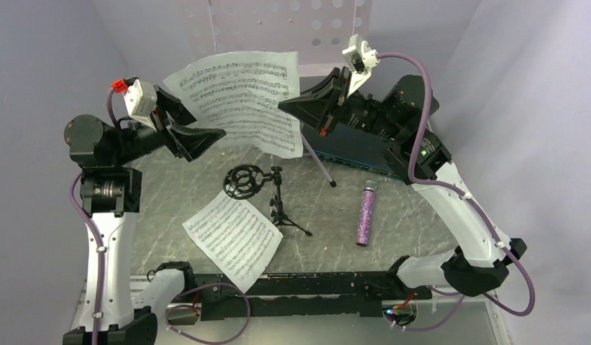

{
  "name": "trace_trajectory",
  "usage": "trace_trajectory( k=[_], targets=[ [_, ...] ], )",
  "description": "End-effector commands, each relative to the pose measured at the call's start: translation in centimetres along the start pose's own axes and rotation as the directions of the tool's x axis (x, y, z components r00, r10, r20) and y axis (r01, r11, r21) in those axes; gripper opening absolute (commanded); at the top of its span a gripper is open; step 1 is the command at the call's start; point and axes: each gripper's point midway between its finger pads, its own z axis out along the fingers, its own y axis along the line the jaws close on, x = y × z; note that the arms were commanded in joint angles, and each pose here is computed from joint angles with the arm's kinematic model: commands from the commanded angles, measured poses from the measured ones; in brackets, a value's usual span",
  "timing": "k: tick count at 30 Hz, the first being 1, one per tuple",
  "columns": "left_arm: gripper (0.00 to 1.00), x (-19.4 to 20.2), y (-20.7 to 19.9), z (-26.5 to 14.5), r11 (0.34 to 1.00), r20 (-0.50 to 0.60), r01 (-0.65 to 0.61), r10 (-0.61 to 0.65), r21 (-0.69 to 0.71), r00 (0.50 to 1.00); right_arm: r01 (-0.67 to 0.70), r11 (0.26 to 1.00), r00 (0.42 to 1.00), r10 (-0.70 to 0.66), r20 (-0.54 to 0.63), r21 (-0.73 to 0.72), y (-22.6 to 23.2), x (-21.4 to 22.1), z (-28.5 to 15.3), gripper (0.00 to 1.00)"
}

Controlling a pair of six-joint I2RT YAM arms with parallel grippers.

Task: Set up the instrument practice props

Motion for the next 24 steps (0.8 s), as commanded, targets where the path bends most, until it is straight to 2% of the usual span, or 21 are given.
trace_trajectory(
  k=[1, 3, 5, 7, 8, 11, 13, 18, 22, 24],
  targets=[
    [0.62, -0.9, -1.5, 0.5, 0.991, 0.01, -0.009, 0.008, 0.137, 1.0, -0.011, 0.996, 1.0, 0.008, -0.03, -0.087, 0.9, 0.0, 0.7, 0.0],
    [0.55, -1.2, -1.5, 0.7, 0.988, 0.027, -0.013, 0.009, 0.154, 1.0, -0.022, 0.995, 0.999, 0.019, -0.027, -0.097, 0.9, 0.1, 1.0, 0.0],
    [0.53, -1.5, -1.3, 0.8, 0.989, 0.045, -0.021, 0.015, 0.148, 0.999, -0.026, 0.994, 0.999, 0.024, -0.021, -0.109, 0.9, 0.1, 1.2, 0.0],
    [0.45, -1.6, -0.8, 0.8, 0.992, 0.057, -0.031, 0.024, 0.123, 0.998, -0.033, 0.993, 0.999, 0.03, -0.023, -0.114, 0.8, 0.2, 1.4, 0.0],
    [0.4, -1.7, -0.6, 0.8, 0.994, 0.058, -0.039, 0.033, 0.106, 0.998, -0.031, 0.993, 0.999, 0.029, -0.022, -0.115, 0.6, 0.2, 1.5, 0.0],
    [0.13, -1.4, -0.2, 0.8, 0.996, 0.039, -0.044, 0.041, 0.076, 0.998, -0.018, 0.996, 1.0, 0.016, -0.023, -0.086, -0.3, 0.2, 1.8, 0.0],
    [0.04, -1.5, 0.0, 0.7, 0.997, 0.043, -0.058, 0.055, 0.055, 0.998, -0.007, 0.999, 1.0, 0.006, -0.021, -0.042, -1.2, 0.3, 2.0, 0.02],
    [0.03, -2.6, 1.5, 0.4, 0.992, 0.077, -0.102, 0.107, -0.071, 0.991, 0.031, 0.998, 0.999, -0.031, 0.01, 0.052, -3.1, -0.2, 2.1, 0.23],
    [0.03, -4.2, 2.6, 0.4, 0.981, 0.102, -0.125, 0.141, -0.148, 0.985, 0.036, 0.992, 0.999, -0.038, 0.02, 0.121, -4.6, -0.3, 2.3, 0.5],
    [0.03, -5.3, 2.9, 0.5, 0.978, 0.118, -0.136, 0.155, -0.156, 0.981, 0.04, 0.99, 0.999, -0.043, 0.02, 0.134, -5.1, -0.3, 2.5, 0.55]
  ],
)
